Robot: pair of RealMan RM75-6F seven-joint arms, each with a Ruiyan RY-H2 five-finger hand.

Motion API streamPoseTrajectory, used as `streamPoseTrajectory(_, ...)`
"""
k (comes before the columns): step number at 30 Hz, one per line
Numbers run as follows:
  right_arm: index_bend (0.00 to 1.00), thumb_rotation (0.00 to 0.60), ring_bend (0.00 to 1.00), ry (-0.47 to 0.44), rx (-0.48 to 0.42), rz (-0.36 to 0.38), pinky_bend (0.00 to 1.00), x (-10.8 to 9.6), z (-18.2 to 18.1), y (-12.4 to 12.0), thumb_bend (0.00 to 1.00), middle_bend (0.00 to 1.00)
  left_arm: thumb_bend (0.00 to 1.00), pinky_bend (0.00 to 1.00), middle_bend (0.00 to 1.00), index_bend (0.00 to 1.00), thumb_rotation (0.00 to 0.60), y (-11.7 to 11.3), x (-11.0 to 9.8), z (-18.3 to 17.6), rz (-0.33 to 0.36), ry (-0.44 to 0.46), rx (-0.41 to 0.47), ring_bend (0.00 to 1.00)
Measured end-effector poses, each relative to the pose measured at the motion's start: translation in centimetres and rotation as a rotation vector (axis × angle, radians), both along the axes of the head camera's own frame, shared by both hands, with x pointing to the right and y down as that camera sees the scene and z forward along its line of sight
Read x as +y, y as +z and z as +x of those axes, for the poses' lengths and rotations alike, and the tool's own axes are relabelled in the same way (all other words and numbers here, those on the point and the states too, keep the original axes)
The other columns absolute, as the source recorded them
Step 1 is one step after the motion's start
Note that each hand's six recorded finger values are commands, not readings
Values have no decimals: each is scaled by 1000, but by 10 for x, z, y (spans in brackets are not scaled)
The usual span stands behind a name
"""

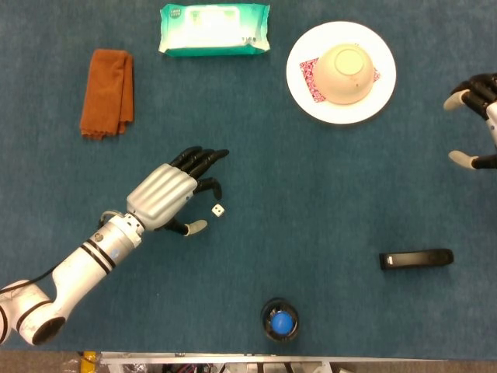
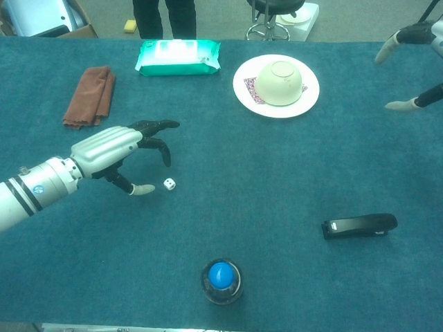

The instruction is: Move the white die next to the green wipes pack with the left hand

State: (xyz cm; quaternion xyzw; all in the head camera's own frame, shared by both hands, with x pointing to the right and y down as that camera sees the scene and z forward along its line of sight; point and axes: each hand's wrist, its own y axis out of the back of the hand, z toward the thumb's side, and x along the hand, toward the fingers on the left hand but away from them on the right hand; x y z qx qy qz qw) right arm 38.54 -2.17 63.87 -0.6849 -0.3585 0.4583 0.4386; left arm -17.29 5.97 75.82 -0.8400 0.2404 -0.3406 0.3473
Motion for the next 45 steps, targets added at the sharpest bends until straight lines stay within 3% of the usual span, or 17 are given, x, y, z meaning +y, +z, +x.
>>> streamPoseTrajectory(16, 379, 600, 207, 12, 7, 1, 188, 0, 4, 1, 0, 318, 240, 0, 0, 387, 600, 17, -1, 8, 5, 78, -15, 0)
streamPoseTrajectory(25, 379, 600, 207, 20, 7, 5, 188, 0, 6, 0, 0, 318, 240, 0, 0, 389, 600, 24, -11, 11, 11, 71, -9, 0)
streamPoseTrajectory(45, 378, 600, 206, 35, 8, -3, 188, 2, 12, 1, 0, 318, 240, 0, 0, 406, 600, 31, -8, 16, 17, 94, -17, 0)
